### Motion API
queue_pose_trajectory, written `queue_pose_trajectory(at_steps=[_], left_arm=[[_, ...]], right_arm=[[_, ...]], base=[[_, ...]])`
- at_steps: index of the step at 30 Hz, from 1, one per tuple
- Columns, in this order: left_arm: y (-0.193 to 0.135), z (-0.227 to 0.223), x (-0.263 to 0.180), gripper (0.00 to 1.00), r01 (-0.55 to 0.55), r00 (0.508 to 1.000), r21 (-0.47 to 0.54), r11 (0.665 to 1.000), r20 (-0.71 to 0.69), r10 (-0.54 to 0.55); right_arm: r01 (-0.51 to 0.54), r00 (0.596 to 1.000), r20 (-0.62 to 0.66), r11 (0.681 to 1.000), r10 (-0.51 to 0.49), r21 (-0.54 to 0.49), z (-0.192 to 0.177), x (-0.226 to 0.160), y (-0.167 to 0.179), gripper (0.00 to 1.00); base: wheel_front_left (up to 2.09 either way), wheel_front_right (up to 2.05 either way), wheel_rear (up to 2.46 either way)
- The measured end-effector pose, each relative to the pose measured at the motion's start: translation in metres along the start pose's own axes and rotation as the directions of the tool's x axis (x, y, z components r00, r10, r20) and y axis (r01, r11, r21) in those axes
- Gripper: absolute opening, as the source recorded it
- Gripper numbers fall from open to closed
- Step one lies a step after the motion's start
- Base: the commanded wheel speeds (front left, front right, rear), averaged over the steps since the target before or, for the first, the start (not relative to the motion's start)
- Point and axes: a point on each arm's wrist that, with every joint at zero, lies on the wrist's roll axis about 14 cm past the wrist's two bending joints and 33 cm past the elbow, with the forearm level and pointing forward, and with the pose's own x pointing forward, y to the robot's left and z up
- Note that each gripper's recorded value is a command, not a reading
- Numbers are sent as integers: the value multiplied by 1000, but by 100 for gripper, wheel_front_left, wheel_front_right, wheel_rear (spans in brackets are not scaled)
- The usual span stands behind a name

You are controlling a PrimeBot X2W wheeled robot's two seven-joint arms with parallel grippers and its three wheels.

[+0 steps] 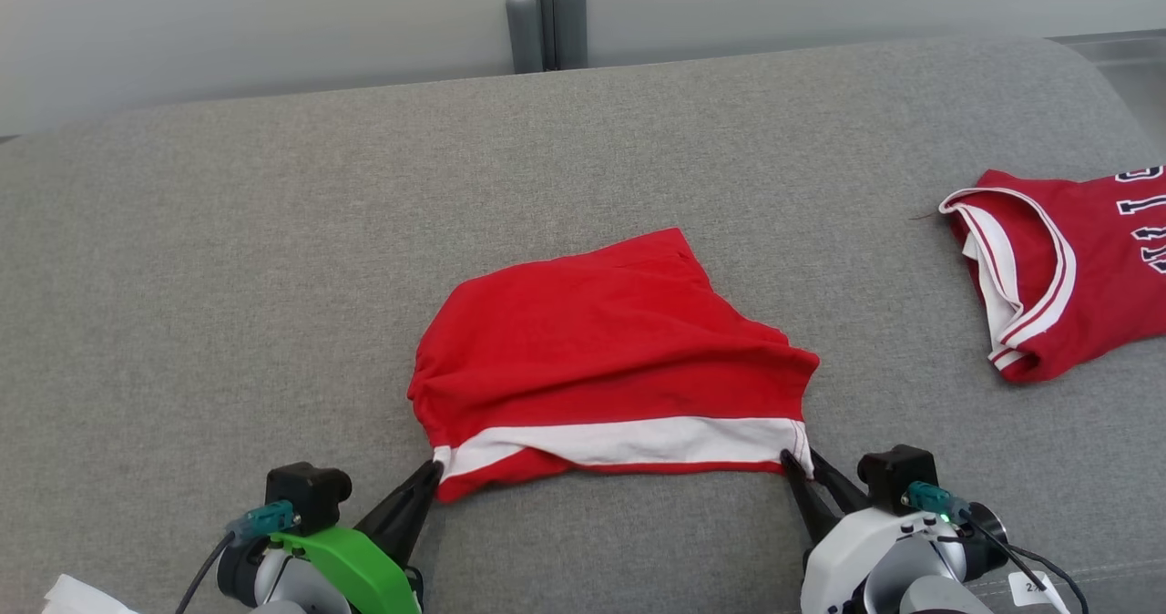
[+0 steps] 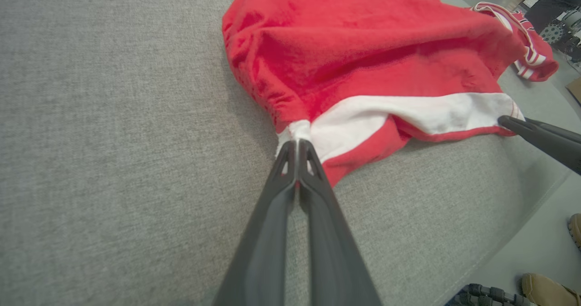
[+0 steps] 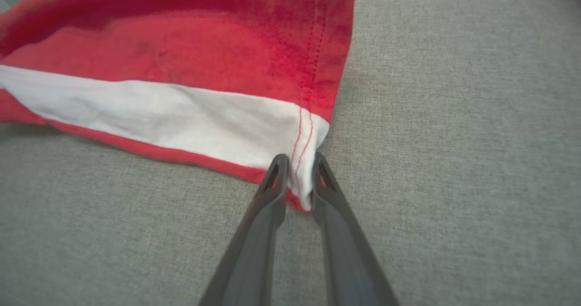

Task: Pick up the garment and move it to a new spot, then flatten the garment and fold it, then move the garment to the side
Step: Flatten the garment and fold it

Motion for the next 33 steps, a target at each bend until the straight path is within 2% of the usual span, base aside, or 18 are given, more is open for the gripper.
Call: queue_pose_trajectory(at_steps=[2, 4, 5, 7, 13, 14, 16, 23, 27, 30, 33], left_arm=[[0, 0, 0, 0, 1, 1000, 1, 1000, 2, -1], [-1, 0, 0, 0, 1, 1000, 2, 1000, 2, -1], [-1, 0, 0, 0, 1, 1000, 2, 1000, 3, -1], [-1, 1, -1, 0, 2, 1000, 3, 1000, 4, -2], [-2, 2, -2, 0, 4, 1000, 7, 1000, 9, -4], [-2, 2, -2, 0, 4, 1000, 8, 1000, 11, -4], [-3, 3, -2, 0, 6, 1000, 10, 1000, 13, -6], [-3, 9, -3, 0, 14, 1000, 14, 1000, 25, -14], [-4, 28, -5, 0, 22, 997, 20, 1000, 76, -24], [-14, 52, -7, 0, 62, 988, -10, 998, 141, -60], [-29, 78, -13, 0, 127, 975, -16, 992, 187, -122]], right_arm=[[-3, 1000, 3, 1000, 3, 0, 1, 0, 1, 23], [-7, 1000, 6, 1000, 7, -2, 2, 0, 2, 25], [-8, 1000, 9, 1000, 8, -4, 3, 1, 2, 32], [-10, 1000, 13, 1000, 10, -6, 4, 1, 3, 35], [-16, 1000, 25, 1000, 16, -11, 8, 0, 5, 24], [-18, 999, 28, 1000, 18, -13, 9, 0, 5, 20], [-22, 999, 37, 1000, 22, -12, 12, 0, 7, 0], [-26, 996, 88, 1000, 26, -2, 27, 1, 7, 0], [-16, 988, 154, 1000, 11, 26, 49, 1, 0, 0], [-29, 972, 237, 994, 4, 104, 78, -2, -3, 0], [-72, 936, 353, 978, -2, 197, 120, -11, -8, 0]], base=[[0, 0, 0], [0, 0, 0], [0, 0, 0], [0, 0, 0], [0, 0, 0], [0, 0, 0], [0, 0, 0], [0, 0, 0], [0, 0, 0], [0, 0, 0], [0, 0, 0]])
